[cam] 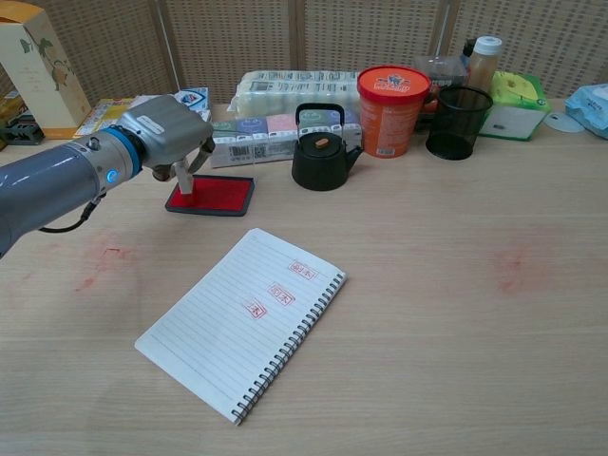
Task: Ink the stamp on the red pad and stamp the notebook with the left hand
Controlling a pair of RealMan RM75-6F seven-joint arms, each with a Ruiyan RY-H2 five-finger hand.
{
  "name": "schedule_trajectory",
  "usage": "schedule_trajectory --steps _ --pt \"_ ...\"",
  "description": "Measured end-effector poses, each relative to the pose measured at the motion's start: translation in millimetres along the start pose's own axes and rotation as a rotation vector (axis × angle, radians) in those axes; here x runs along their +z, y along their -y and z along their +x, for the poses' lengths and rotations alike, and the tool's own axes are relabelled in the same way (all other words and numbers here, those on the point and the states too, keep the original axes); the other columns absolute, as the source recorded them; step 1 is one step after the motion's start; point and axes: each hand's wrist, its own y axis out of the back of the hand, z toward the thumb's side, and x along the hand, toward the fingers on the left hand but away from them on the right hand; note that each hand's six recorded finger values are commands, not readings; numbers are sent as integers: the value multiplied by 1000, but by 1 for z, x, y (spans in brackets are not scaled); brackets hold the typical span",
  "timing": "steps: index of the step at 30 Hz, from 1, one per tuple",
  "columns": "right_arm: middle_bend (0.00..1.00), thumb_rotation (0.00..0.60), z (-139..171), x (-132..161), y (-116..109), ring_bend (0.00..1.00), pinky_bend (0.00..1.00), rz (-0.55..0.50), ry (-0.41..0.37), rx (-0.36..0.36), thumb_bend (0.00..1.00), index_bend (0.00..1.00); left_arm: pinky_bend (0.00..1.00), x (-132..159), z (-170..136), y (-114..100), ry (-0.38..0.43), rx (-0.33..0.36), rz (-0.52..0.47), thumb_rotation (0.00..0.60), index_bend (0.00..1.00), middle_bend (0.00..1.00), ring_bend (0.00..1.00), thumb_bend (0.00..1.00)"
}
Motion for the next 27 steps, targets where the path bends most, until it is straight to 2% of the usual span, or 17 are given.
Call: schedule_trajectory --steps 11,27 --pt "0 600 1 1 -3 0 0 -8 -5 -6 95 0 1000 12 1 5 11 -3 15 600 632 1000 1000 385" --pt "0 600 3 2 -5 0 0 -14 -12 -11 96 0 1000 14 0 9 8 -6 21 600 632 1000 1000 385"
